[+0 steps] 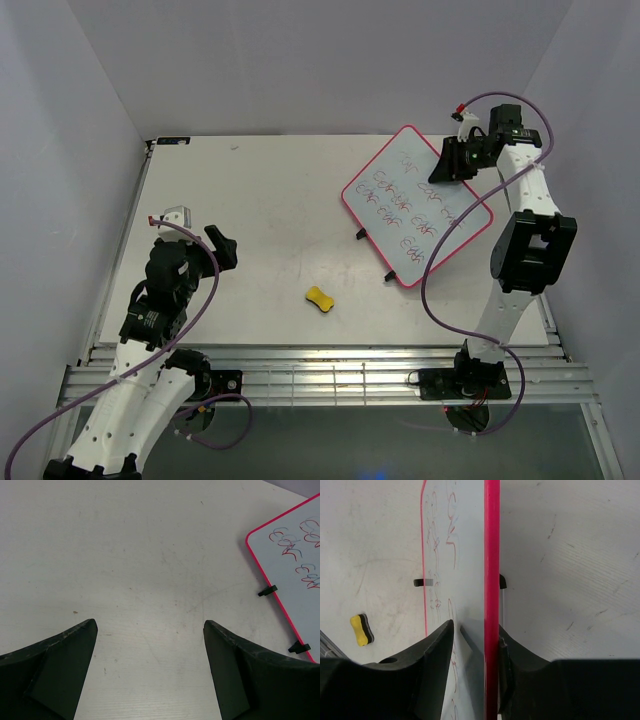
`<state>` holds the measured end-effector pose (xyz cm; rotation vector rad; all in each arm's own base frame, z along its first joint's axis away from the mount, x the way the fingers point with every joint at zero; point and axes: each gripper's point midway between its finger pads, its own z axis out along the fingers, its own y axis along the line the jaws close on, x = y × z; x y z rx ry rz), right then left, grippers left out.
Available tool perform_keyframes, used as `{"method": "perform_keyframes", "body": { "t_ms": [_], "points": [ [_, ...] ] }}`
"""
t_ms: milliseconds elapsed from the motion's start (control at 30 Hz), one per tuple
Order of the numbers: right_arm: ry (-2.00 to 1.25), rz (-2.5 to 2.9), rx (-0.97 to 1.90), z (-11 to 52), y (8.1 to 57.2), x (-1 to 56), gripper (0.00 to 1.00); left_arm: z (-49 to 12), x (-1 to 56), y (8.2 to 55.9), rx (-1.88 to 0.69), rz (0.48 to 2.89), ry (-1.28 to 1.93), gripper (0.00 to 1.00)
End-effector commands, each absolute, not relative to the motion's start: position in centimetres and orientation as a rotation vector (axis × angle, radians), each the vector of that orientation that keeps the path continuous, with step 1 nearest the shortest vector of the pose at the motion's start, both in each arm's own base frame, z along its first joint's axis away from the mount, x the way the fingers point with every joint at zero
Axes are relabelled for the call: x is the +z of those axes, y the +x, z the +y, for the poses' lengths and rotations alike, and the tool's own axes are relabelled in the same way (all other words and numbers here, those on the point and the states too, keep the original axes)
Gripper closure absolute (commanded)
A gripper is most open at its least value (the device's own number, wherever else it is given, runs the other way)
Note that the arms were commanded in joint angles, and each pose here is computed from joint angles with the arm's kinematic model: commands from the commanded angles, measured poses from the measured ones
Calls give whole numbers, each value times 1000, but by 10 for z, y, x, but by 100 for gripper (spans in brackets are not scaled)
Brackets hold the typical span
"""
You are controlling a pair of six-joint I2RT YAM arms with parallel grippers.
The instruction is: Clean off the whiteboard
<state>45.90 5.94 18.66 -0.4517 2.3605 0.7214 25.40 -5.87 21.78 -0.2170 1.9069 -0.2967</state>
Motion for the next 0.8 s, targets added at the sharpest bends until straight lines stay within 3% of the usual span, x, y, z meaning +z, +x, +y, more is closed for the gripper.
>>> {"method": "perform_keyframes", "body": {
  "t_ms": [0, 100, 333, 767],
  "points": [
    [-512, 2248, 825, 84, 440, 235, 59, -60, 219, 255, -299, 1898, -202, 2],
    [-520, 2223, 858, 89, 433, 242, 65, -61, 219, 255, -300, 1897, -200, 2],
    [-525, 2224, 862, 93, 428, 243, 66, -60, 220, 255, -296, 1891, -205, 2],
    [-534, 2246, 814, 107, 410, 253, 92, -58, 221, 254, -289, 1885, -211, 2]
  ]
}}
